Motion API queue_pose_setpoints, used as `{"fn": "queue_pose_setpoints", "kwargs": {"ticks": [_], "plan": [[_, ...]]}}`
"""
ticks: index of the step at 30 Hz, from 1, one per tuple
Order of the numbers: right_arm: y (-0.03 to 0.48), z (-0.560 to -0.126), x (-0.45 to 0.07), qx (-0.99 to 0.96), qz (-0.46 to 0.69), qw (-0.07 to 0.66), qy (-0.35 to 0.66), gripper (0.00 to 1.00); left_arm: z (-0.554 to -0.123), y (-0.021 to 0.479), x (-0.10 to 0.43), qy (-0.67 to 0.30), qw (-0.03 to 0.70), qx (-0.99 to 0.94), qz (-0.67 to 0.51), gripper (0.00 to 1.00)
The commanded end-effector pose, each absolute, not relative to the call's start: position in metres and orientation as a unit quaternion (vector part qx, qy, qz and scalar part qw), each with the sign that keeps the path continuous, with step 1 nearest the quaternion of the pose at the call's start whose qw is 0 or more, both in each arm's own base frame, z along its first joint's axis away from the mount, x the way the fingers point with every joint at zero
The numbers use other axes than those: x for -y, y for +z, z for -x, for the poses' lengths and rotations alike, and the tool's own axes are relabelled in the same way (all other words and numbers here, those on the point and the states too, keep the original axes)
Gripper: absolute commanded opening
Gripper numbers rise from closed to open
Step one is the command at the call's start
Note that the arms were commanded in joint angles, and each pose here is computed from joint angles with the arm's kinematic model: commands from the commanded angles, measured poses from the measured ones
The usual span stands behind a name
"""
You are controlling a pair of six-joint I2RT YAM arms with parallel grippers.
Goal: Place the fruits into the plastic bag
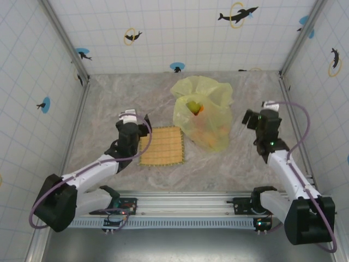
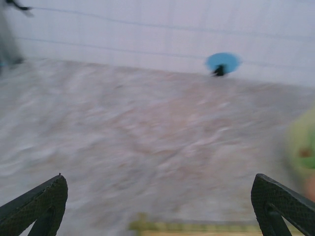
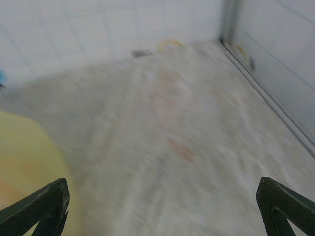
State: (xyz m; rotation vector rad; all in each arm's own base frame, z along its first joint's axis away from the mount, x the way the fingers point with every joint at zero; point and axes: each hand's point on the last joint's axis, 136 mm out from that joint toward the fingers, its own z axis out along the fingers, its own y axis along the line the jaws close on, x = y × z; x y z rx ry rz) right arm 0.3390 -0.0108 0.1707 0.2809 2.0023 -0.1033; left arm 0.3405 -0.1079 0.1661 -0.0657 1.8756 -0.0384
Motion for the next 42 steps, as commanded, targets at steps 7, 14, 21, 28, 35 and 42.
{"fn": "queue_pose_setpoints", "kwargs": {"ticks": [7,14,21,28,35,42], "plan": [[0.098,-0.323,0.04,-0.816,-0.135,0.548,-0.127,1.0,-0.35,0.12,0.013,0.146,0.574,-0.801,0.083,0.98],[0.07,-0.319,0.028,-0.817,-0.094,0.561,-0.093,1.0,-0.355,0.087,-0.001,0.099,0.561,-0.821,0.049,0.97],[0.055,-0.311,0.018,-0.815,-0.076,0.572,-0.04,1.0,-0.351,0.088,-0.001,0.057,0.572,-0.818,0.033,0.97],[0.055,-0.306,0.016,-0.81,-0.071,0.581,-0.036,1.0,-0.33,0.083,-0.01,0.081,0.574,-0.814,0.04,0.98],[0.054,-0.306,0.016,-0.811,-0.07,0.58,-0.036,1.0,-0.305,0.073,-0.019,0.059,0.606,-0.792,0.052,0.98],[0.055,-0.307,0.016,-0.811,-0.069,0.58,-0.038,1.0,-0.311,0.065,-0.022,0.032,0.598,-0.798,0.064,0.98]]}}
